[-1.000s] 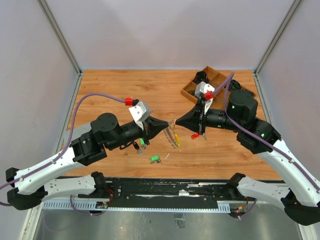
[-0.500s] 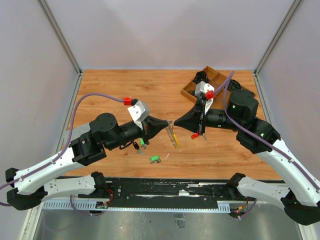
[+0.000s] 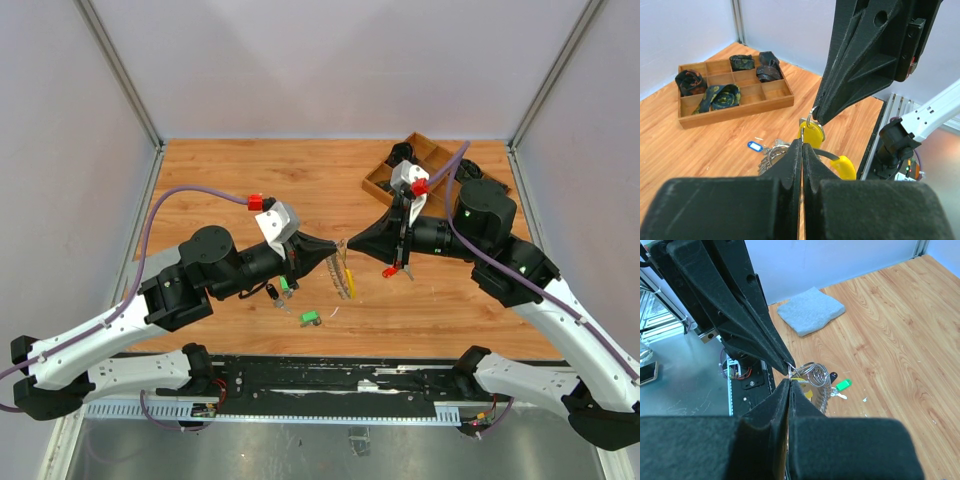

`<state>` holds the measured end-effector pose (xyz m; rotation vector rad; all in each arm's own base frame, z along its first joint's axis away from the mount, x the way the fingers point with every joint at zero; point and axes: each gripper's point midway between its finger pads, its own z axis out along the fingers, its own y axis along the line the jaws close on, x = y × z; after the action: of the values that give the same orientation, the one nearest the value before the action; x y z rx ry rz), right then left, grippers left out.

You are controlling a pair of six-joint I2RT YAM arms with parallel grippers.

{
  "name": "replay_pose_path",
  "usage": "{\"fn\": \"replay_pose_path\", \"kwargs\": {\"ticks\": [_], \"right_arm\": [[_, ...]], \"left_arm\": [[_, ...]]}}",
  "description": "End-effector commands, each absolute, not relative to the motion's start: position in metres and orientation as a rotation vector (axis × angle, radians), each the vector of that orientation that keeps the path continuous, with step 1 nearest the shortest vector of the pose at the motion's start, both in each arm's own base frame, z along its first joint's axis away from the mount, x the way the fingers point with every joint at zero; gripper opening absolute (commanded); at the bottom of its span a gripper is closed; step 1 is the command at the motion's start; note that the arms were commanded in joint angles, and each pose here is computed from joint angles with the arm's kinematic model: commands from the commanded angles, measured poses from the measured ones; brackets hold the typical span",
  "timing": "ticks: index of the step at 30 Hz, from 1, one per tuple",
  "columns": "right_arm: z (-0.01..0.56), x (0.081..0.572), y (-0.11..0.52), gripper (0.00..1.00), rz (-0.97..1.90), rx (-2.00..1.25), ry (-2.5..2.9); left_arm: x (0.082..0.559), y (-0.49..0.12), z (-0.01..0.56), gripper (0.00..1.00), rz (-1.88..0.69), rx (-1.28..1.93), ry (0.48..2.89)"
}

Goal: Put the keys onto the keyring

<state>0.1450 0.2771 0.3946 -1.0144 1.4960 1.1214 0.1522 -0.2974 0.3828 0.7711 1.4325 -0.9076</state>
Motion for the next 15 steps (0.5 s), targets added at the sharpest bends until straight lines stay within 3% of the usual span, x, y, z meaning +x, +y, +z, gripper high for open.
{"fn": "replay_pose_path", "kwargs": {"ticks": [1,15], "right_arm": [[0.3969,0.1462,0.2791,0.01,1.12,-0.988,1.492],[0.3895,0.1436,0.2826,0.01,1.153,-1.0,1.519]], "left_arm": [[0.1486,-0.2969,0.4018,0.01,-0.943,0.742,1.365],[0.147,-0.2965,0.4023,0.0,-0.953,0.741,1.361]]}}
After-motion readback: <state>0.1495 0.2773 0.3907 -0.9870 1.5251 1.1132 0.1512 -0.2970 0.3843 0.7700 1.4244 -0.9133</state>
